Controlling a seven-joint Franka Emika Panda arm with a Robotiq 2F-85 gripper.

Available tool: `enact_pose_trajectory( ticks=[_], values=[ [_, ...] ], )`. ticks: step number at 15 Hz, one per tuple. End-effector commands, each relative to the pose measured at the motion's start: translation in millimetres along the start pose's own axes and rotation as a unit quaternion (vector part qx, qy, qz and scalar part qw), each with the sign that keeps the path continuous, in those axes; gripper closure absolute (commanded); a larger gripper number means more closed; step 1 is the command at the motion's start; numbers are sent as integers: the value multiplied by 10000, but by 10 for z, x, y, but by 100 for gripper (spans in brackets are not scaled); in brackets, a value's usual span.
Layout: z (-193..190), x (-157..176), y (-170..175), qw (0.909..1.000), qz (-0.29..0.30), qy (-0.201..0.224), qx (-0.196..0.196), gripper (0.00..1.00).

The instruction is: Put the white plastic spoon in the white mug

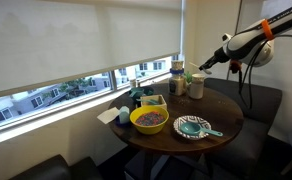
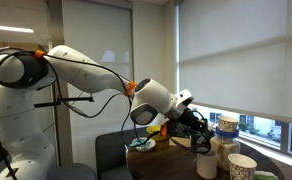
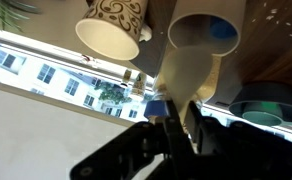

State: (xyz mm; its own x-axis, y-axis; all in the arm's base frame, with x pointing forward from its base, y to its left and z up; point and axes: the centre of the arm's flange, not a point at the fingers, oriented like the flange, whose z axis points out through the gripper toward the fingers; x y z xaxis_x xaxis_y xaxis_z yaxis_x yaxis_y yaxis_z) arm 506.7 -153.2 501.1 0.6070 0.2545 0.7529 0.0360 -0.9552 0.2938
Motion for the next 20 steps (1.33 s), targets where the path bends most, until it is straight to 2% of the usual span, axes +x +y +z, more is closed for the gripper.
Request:
enact_pose_trajectory(
  ticks=[1,5,8,20],
  values=[
    [292,-119,-159,9998,89,172,-84,96],
    [403,-110,-257,9993,15,217,-316,96],
    [470,-217,-169,9987,90,185,-473,96],
    [796,-257,-273,9975,32,341,-612,96]
  ],
)
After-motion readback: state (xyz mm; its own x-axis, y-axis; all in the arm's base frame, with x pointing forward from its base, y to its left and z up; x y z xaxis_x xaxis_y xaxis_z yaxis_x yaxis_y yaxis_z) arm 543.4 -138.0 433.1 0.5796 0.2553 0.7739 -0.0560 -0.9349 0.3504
